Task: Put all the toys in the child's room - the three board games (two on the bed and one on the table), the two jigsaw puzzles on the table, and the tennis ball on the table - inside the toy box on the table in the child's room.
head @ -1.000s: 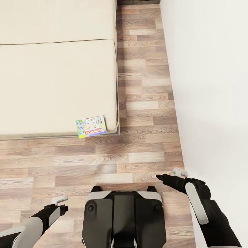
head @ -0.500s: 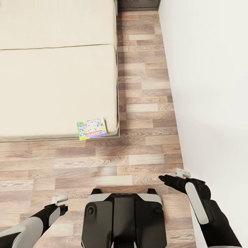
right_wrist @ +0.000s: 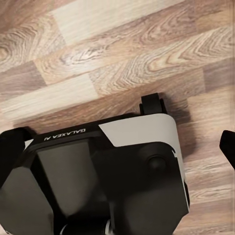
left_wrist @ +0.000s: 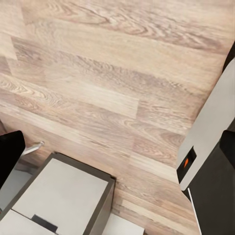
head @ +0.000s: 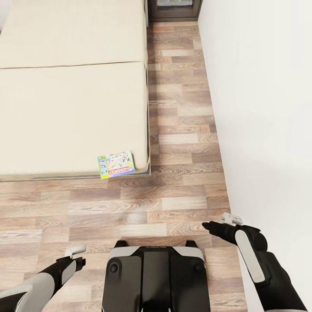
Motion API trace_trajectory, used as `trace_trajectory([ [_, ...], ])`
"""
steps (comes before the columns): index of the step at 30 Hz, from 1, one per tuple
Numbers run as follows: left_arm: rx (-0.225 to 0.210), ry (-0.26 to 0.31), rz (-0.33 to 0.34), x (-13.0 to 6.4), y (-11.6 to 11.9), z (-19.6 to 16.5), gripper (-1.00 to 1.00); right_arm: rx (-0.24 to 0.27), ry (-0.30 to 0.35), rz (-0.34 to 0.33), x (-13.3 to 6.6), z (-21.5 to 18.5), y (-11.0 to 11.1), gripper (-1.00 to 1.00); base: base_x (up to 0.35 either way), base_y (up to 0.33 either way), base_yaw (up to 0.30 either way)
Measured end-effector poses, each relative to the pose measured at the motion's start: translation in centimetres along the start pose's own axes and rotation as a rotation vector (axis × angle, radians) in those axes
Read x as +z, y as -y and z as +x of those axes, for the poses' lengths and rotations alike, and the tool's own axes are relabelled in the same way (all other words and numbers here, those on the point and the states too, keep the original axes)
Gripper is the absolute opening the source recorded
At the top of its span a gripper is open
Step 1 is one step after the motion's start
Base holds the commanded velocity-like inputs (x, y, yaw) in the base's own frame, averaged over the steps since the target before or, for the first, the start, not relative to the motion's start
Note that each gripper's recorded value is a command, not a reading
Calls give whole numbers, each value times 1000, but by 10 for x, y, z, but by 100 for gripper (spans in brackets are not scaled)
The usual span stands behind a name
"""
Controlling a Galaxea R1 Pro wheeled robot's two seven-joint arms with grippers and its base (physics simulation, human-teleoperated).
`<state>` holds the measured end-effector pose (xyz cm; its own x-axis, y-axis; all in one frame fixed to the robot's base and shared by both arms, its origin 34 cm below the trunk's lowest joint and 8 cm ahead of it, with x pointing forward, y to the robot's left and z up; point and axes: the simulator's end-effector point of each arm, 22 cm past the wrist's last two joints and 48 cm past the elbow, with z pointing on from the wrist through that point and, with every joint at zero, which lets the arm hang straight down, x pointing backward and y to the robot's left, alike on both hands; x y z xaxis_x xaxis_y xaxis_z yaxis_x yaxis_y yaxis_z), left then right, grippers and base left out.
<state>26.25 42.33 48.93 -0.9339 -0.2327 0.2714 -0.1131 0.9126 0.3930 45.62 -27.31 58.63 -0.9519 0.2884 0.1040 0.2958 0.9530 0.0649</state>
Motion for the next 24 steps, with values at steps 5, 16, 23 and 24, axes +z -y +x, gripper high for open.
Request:
trace_trajectory([
  [5,-4,9,1,-2,-1,-4,100,8,-25,14,6,10,7,100,0,0,0],
  [16,-10,28,6,-8,0,-12,100,19,-47,31,12,18,15,100,0,0,0],
  [23,-14,42,9,-12,1,-18,100,19,-40,29,9,15,14,100,0,0,0],
  [24,-15,44,9,-13,0,-19,100,19,-38,29,8,15,14,100,0,0,0],
])
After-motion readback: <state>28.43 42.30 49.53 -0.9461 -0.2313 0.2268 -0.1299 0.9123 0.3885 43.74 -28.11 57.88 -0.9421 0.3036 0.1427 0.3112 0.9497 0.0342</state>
